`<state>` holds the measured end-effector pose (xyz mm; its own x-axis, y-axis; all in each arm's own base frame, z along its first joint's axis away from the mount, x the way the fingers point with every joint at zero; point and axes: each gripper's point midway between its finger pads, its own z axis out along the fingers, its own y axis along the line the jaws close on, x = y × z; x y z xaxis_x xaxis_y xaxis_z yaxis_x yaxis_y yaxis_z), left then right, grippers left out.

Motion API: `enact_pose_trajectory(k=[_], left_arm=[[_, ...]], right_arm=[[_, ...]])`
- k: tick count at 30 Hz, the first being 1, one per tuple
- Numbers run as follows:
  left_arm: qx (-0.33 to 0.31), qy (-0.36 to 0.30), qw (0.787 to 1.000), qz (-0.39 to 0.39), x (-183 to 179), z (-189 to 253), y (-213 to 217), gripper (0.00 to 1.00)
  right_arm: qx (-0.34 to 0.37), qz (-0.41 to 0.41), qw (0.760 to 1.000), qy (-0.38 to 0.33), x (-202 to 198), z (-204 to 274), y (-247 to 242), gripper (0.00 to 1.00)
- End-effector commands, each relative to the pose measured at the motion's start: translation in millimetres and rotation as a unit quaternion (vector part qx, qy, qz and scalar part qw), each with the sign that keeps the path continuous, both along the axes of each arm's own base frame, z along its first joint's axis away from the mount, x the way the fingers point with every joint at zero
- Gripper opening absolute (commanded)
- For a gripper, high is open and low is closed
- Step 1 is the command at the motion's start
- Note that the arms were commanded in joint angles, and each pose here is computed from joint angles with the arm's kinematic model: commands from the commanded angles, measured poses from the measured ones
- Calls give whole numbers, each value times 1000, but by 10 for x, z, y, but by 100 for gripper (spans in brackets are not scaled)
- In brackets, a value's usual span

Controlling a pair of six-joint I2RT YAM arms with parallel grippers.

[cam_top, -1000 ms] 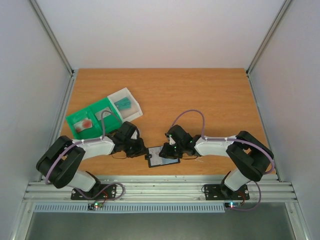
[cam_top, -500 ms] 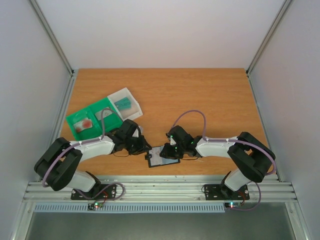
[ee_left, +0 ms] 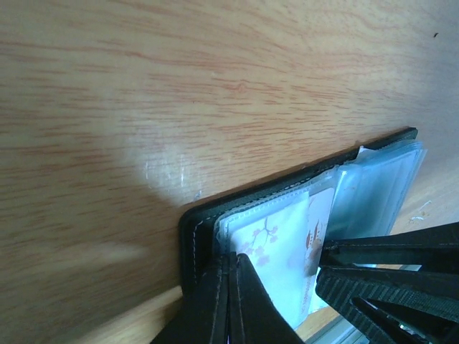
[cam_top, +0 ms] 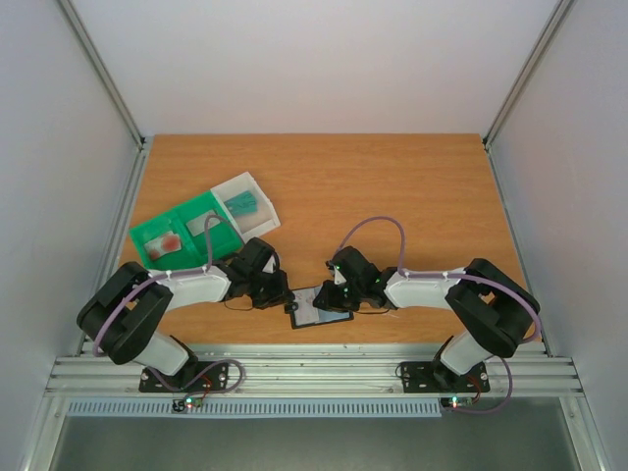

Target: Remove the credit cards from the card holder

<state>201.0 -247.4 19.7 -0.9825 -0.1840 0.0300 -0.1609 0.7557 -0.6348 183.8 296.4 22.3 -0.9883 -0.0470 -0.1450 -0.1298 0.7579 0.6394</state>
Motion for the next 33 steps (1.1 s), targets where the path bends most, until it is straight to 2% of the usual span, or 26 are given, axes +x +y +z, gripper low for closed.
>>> enact_pose_trajectory(k=[1,15,22,27,33], left_arm=[[4,-9,1000,4,15,-45,10,0],[8,-7,1000,3,9,-90,19,0],[13,-6,1000,5,-10,-128,46,1],[14,-3,1000,6,-22,-146,56,0],[22,-6,1000,11,-29,-158,96,0]], right_arm=[[-35,-11,999,16,-64,-219,-127,16],[-32,-12,999,16,-64,-216,-126,12],[9,-9,1000,4,-27,-126,-16,11],[12,-13,1000,8,-16,-137,-13,12],[22,-23,999,9,3,-145,-18,1]])
